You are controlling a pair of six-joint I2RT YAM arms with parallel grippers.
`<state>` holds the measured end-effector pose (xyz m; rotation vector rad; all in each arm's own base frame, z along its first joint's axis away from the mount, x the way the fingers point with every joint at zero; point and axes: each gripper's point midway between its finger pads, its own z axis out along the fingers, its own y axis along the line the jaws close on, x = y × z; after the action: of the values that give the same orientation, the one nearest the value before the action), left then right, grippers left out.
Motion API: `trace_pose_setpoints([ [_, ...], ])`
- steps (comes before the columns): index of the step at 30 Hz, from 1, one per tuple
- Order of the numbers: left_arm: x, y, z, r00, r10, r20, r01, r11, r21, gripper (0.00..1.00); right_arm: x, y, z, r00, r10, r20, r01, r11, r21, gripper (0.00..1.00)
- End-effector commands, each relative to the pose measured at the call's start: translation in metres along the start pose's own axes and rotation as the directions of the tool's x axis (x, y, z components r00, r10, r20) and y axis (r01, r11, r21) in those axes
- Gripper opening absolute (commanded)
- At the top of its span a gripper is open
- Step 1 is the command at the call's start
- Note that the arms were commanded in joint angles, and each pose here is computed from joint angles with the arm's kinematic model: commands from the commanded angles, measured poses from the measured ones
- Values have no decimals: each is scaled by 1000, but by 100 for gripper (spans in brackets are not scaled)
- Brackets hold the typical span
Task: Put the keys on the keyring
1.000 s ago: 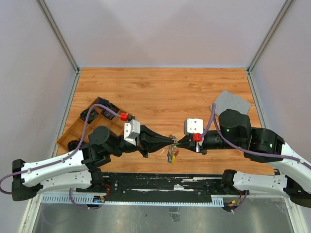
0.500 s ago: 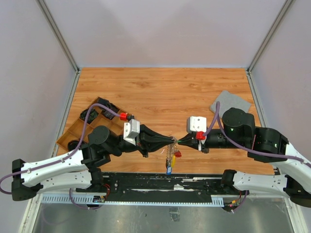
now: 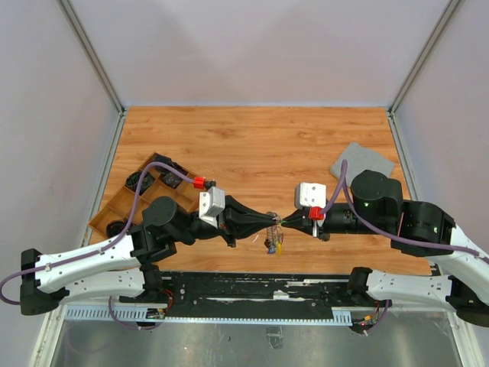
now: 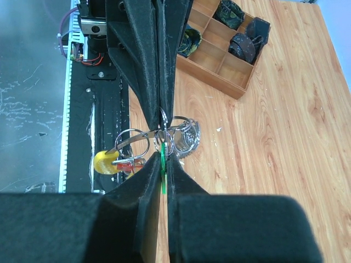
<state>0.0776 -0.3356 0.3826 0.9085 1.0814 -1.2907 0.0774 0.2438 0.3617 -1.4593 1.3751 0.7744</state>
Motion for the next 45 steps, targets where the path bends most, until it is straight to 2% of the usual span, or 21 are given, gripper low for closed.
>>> trace_pose_setpoints([
  [1,-29,1,0,997,34,75,-33,999,-22,1,-3,-7,-7,1000,-11,6,11,999,52,16],
  [5,-29,10,-3,997,45,61,-41,997,-71,1,4,-14,-13,1000,-12,-12,13,995,99,31],
  [9,-21,18,-4,999,41,31,-37,993,-116,1,4,-21,-20,1000,-18,-12,19,988,150,40],
  [12,-7,33,-6,999,28,-18,-31,980,-195,1,6,-38,-27,1000,-9,-23,15,967,253,48],
  [16,17,59,-12,996,2,-95,-31,954,-298,0,18,-70,-41,998,53,-45,-27,887,461,66],
  [21,44,94,-30,984,-51,-169,-26,905,-424,0,50,-105,-55,969,215,-120,-73,716,695,85],
  [23,53,108,-38,979,-75,-190,-25,880,-475,0,65,-112,-55,948,284,-142,-95,680,727,88],
  [25,62,122,-47,973,-98,-208,-25,854,-520,1,84,-117,-53,910,396,-122,-180,642,745,89],
  [27,72,135,-51,969,-116,-217,-21,839,-544,1,105,-121,-52,855,515,-64,-298,588,752,91],
  [30,86,153,-48,964,-138,-228,-12,832,-555,0,119,-120,-49,792,610,25,-433,533,728,94],
  [33,99,172,-36,957,-147,-249,-14,837,-547,1,131,-113,-45,760,647,66,-486,497,719,95],
  [37,107,197,-6,959,-139,-249,-7,862,-507,1,144,-98,-36,724,684,89,-545,488,682,96],
  [42,105,219,33,972,-113,-205,9,893,-449,1,151,-89,-32,713,687,142,-589,476,653,97],
  [45,94,222,36,983,-101,-151,24,897,-441,1,155,-88,-33,712,685,153,-590,467,658,97],
])
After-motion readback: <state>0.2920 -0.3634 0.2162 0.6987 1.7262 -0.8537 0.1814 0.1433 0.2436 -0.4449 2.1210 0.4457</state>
